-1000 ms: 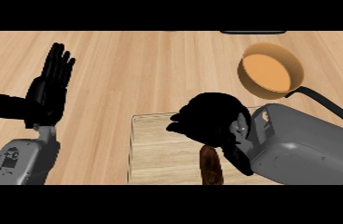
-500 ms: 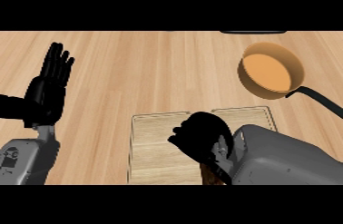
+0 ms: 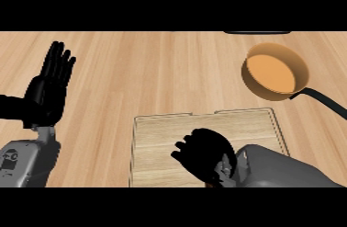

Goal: Pick the sweet potato from the tray and place it in the pot

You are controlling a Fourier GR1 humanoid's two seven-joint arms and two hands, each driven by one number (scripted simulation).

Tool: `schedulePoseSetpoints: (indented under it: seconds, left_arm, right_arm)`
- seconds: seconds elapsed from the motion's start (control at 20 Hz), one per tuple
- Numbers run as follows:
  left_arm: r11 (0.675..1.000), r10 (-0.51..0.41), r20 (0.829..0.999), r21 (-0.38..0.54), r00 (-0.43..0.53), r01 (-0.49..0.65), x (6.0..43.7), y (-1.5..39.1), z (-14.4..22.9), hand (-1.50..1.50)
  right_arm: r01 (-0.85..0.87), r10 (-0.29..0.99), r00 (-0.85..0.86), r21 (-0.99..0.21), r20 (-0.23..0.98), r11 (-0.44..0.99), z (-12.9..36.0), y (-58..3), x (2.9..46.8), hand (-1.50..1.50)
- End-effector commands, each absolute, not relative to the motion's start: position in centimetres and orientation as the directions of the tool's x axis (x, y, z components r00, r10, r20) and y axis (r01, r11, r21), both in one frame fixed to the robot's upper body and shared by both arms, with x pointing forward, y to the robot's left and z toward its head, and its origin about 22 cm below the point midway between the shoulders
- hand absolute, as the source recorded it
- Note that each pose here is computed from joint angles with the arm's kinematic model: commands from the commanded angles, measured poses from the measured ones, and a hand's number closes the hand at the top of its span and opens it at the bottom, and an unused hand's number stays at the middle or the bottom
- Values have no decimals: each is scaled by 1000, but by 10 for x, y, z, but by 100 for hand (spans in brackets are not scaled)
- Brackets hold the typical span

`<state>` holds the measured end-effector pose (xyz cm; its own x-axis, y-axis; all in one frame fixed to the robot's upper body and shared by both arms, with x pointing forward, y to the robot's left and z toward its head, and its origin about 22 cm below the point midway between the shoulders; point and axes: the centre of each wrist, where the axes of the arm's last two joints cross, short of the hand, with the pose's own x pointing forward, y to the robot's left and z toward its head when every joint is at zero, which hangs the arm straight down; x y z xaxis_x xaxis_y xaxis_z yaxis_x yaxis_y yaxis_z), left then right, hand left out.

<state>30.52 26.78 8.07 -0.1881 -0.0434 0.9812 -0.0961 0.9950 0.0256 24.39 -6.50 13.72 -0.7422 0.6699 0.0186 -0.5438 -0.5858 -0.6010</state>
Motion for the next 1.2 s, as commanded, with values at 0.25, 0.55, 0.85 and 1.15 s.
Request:
schedulePoseSetpoints:
  seconds: [0.25,0.55,0.85,1.15]
  left_arm:
    - [996,-48,981,32,-189,-89,312,266,87,0]
    - [995,-57,978,39,-201,-92,309,272,78,0]
    - [997,-43,979,28,-197,-78,310,267,90,0]
    - [994,-60,980,41,-191,-104,313,271,94,0]
  right_arm:
    - [-476,656,-743,-583,-134,-658,118,-75,244,-150]
    - [-494,676,-722,-575,-147,-652,78,-89,243,-150]
    - [-500,661,-744,-573,-100,-650,75,-102,240,-150]
    - [-521,661,-747,-561,-65,-644,37,-84,226,-150]
